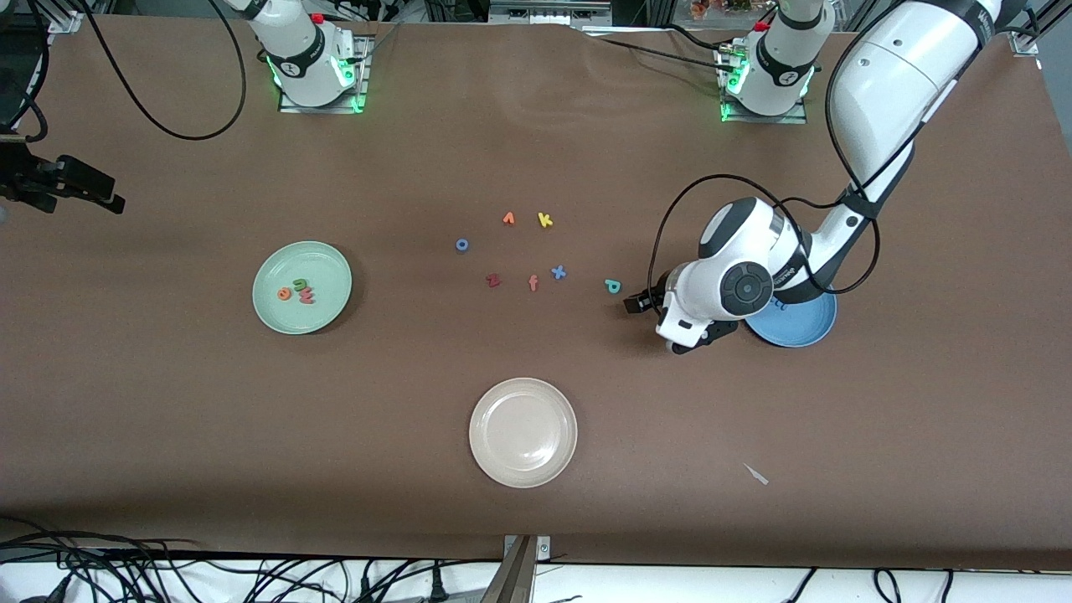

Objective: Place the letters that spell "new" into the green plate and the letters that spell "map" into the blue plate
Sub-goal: 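Move the left gripper over the cyan p among the letters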

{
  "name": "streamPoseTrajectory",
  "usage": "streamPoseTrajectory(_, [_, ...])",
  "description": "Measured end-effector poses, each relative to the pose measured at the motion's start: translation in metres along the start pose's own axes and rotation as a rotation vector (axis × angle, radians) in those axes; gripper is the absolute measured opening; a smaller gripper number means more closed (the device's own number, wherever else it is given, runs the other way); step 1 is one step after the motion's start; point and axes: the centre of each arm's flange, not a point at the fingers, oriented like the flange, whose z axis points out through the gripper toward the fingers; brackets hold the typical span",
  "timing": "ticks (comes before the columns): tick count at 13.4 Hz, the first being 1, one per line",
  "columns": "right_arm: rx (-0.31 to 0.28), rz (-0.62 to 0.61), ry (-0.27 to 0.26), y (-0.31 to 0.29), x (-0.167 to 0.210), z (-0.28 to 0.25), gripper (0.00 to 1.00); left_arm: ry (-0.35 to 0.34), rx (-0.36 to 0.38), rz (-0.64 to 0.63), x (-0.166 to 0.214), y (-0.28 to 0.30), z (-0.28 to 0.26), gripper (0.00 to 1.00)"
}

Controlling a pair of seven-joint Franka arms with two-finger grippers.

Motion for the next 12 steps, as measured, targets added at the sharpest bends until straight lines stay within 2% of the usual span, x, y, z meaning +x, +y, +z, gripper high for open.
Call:
streamPoseTrajectory(8, [0.0, -0.002, 0.0, -0.001, 0.0, 0.0, 1.0, 0.002, -0.001, -0.006, -0.01, 0.004, 0.016, 0.99])
streamPoseTrajectory(12, [0.001, -0.002, 0.0, -0.001, 0.0, 0.0, 1.0, 0.026, -0.033, -0.012, -0.013, 0.006, 0.024, 0.99])
